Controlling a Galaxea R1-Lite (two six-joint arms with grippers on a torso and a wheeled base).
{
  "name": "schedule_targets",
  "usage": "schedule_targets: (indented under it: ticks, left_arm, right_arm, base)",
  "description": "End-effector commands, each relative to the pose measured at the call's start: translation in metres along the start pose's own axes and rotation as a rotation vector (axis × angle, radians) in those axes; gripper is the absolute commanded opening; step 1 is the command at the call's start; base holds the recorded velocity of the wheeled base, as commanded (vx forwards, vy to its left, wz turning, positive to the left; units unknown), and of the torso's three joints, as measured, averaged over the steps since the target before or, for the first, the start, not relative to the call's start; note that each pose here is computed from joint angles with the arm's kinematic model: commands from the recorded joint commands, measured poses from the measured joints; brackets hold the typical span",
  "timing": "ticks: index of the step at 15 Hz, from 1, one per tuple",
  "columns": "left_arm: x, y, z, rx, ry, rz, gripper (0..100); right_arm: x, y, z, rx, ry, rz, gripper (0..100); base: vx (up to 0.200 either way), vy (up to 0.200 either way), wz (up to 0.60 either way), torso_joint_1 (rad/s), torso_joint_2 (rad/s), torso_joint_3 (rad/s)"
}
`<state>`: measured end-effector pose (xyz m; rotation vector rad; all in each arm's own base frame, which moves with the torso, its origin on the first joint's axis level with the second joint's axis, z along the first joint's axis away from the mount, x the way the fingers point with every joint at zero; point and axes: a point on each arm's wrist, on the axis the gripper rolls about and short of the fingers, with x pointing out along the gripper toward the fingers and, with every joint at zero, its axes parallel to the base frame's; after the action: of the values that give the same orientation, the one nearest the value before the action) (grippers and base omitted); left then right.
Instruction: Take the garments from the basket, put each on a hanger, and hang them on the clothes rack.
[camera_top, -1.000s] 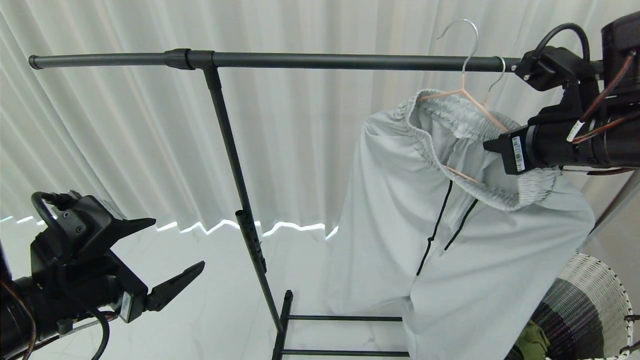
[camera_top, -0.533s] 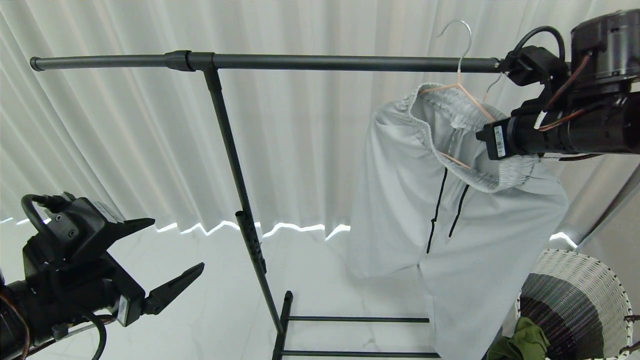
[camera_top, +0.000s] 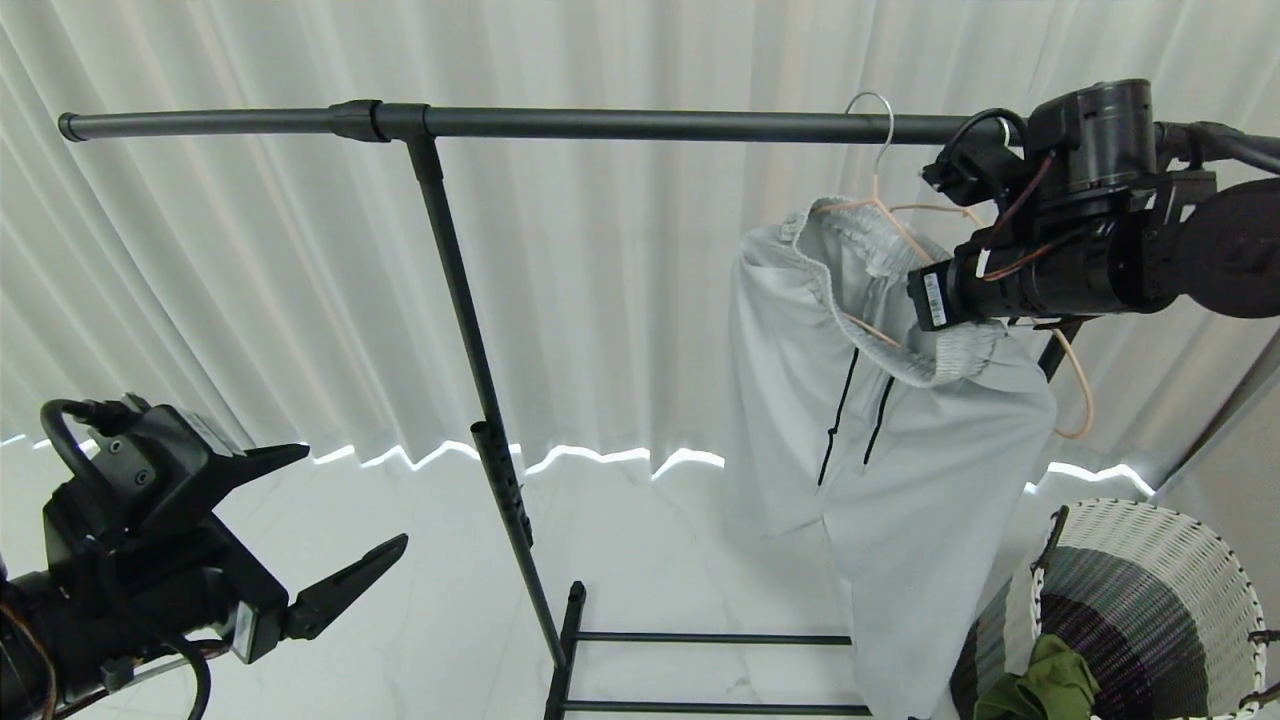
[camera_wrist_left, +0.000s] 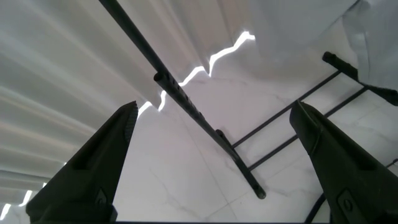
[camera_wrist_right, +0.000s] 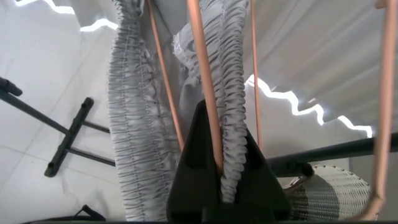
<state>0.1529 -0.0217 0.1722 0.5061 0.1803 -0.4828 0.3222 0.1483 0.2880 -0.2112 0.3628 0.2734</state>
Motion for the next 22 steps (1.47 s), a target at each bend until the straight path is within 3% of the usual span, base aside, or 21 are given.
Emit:
schedule_targets:
  ticks: [1,5,6,10,16,19,22]
  left_arm:
    - [0.0,0.0,0.0,-0.002,0.001,0.0,100]
    - [0.0,0.0,0.0,-0.002,0.002,-0.001,100]
    - [0.0,0.0,0.0,-0.004,0.002,-0.001,100]
    - [0.0,0.002,-0.001,-0.013,0.006,0.014,100]
    - [-0.006,0.006,-0.004,-0.077,0.024,0.07,100]
    - [-0.011,0.009,-0.009,-0.088,0.048,0.126,100]
    - [-0.017,0.009,-0.01,-0.089,0.046,0.148,100]
  right_arm:
    - [0.007,0.002,-0.002,-0.003,0.014,0.001,0]
    - [0.008,0.002,-0.002,-0.001,0.003,0.0,0]
    - [0.008,0.002,-0.002,-0.001,0.003,0.0,100]
    - [-0.013,-0.001,0.005,0.01,-0.034,0.004,100]
    - [-0.118,0.002,0.004,0.033,-0.159,0.082,100]
    - [-0.166,-0.012,-0.017,0.031,-0.192,0.07,100]
    - [-0.205,-0.034,-0.048,-0.037,-0.128,-0.044,100]
  base:
    - [0.0,0.0,0.0,0.0,0.0,0.0]
    - [0.0,0.0,0.0,0.0,0.0,0.0]
    - [0.0,0.0,0.0,0.0,0.0,0.0]
    - [0.0,0.0,0.0,0.0,0.0,0.0]
    - [0.0,0.0,0.0,0.0,0.0,0.0]
    - [0.0,0.0,0.0,0.0,0.0,0.0]
    - [-0.067,0.0,0.0,0.002,0.0,-0.001]
